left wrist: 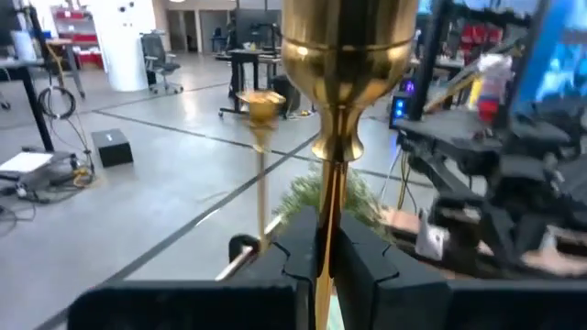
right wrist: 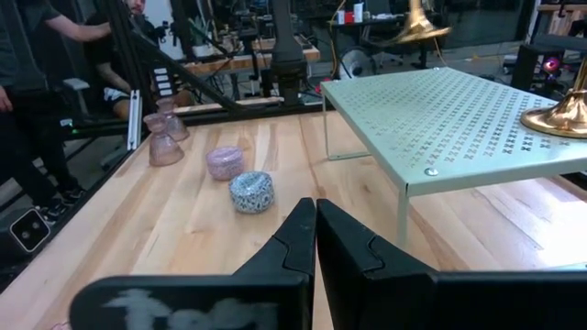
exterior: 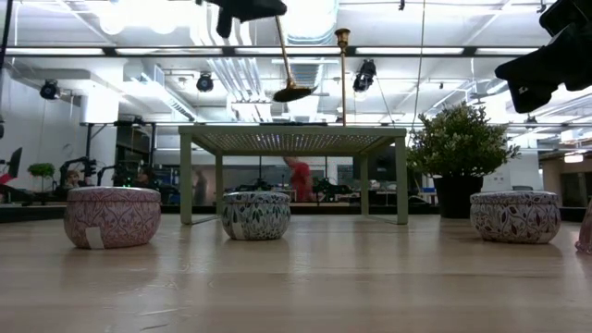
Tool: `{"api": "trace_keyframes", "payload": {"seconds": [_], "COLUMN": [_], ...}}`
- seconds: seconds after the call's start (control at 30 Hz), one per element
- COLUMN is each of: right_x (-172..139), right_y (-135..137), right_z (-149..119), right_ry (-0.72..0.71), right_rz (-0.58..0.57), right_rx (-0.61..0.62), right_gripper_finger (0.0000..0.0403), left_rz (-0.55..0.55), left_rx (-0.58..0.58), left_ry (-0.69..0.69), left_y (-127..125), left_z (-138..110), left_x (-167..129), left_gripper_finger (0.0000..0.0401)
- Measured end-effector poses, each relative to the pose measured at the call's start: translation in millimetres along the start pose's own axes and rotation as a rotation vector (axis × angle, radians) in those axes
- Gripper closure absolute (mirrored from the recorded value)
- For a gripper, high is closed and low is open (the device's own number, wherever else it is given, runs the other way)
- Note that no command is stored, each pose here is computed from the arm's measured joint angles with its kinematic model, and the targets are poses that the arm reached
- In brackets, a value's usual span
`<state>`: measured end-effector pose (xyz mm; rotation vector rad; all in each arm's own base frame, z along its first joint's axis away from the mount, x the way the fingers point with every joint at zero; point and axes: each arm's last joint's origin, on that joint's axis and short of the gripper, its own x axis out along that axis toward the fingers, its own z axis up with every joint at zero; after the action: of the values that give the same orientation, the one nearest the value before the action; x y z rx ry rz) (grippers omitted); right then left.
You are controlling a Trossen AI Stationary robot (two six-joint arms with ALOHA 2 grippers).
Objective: Pick & Place candle stick holders
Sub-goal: Put the left gold candle holder on the shelf
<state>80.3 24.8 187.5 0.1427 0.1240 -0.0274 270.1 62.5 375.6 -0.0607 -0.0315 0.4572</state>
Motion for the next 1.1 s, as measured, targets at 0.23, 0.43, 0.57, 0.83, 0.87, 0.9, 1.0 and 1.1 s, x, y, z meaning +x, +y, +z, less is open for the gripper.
{"api": "trace_keyframes", "payload": {"seconds": [0.23,0.43,0.57,0.83,0.87,0.9,1.0,1.1], "right_x": [0.1,0.1,0.1,0.1,0.1,0.1,0.1,0.1], "right_y": [0.0,0.0,0.0,0.0,0.1,0.1,0.0,0.0], "right_z": [-0.1,-0.1,-0.1,-0.1,-0.1,-0.1,-0.1,-0.1], "right_ry": [0.001,0.001,0.001,0.001,0.001,0.001,0.001,0.001], "right_rz": [-0.001,-0.001,-0.001,0.0,0.0,0.0,0.0,0.0], "right_rx": [0.0,0.0,0.0,-0.001,-0.001,-0.001,-0.001,-0.001], "right_gripper_finger": [0.0394,0.0394,0.0394,0.0394,0.0394,0.0394,0.0394,0.0394], "left_rz": [0.029,0.054,0.068,0.074,0.081,0.093,0.104,0.106], "left_rx": [-0.065,-0.056,-0.033,-0.01,-0.004,0.005,0.022,0.027], "left_ry": [0.097,0.148,0.163,0.193,0.19,0.19,0.193,0.195], "left_y": [45.4,57.3,59.3,59.8,60.1,60.2,60.8,60.8], "left_z": [-9.3,-21.4,-24.9,-34.6,-35.2,-35.3,-35.2,-33.9], "left_x": [37.4,64.8,75.7,86.8,87.5,87.4,86.8,85.3], "left_gripper_finger": [0.0376,0.0376,0.0375,0.0374,0.0374,0.0374,0.0374,0.0374]}}
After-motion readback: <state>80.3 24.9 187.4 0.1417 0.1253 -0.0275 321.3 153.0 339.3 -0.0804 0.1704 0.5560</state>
